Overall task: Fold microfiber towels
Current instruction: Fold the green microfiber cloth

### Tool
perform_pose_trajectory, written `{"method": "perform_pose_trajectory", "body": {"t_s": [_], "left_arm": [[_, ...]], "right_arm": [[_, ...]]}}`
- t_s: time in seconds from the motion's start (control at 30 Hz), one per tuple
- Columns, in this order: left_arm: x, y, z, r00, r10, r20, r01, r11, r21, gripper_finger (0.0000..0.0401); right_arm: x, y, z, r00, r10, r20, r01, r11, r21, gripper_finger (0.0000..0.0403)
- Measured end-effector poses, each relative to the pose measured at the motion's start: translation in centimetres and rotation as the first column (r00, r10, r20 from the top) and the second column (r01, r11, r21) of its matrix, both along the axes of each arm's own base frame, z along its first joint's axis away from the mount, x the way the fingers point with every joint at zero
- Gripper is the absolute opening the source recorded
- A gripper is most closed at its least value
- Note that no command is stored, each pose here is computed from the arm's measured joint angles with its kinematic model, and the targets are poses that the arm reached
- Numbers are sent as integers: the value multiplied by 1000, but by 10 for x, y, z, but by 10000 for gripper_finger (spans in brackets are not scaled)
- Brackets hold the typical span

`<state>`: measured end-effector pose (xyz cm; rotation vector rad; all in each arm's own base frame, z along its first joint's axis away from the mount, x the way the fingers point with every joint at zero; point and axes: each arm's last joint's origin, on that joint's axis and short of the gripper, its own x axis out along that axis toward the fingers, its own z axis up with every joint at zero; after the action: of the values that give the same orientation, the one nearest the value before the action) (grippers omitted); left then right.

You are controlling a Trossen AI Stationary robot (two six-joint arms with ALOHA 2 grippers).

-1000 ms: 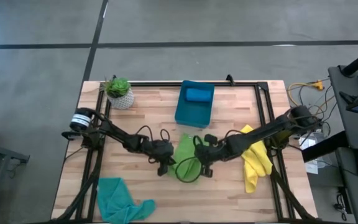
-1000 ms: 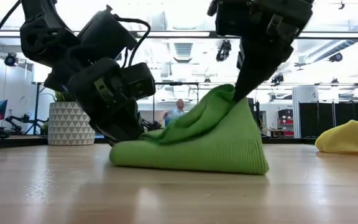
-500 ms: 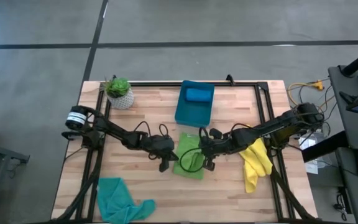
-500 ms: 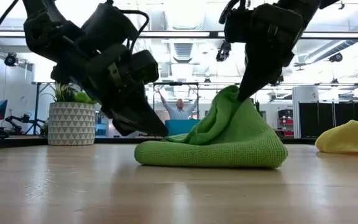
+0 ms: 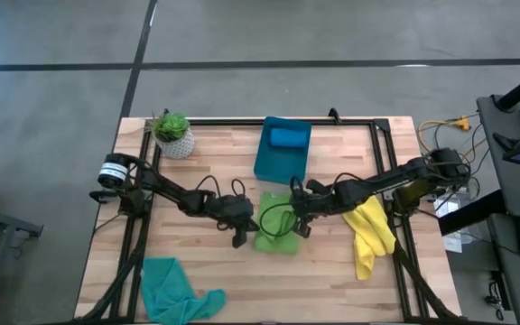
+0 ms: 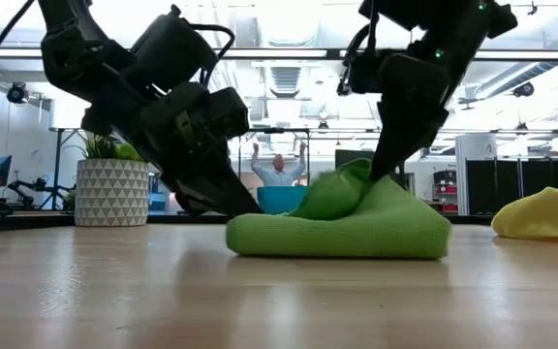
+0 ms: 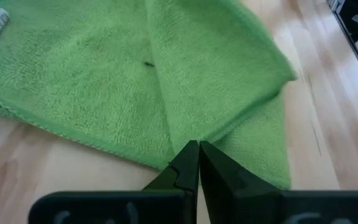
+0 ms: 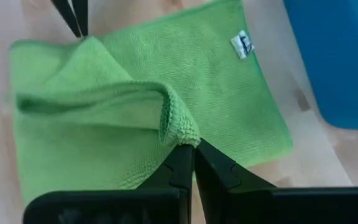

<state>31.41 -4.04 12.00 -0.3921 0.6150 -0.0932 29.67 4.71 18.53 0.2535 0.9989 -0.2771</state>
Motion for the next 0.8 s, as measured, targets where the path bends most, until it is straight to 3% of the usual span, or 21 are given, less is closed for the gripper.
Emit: {"method": "perform_pose_trajectory", "body": {"t_s": [0.53,0.8], "left_arm": [[1,16,8,992,119,41,-122,989,79,0],[4,17,-17,995,95,-41,-93,993,67,0]], "right_arm": [[5,-22,0,1000,-3,26,4,999,-38,9],[0,-36,-11,999,-46,-3,45,998,-45,9]]}}
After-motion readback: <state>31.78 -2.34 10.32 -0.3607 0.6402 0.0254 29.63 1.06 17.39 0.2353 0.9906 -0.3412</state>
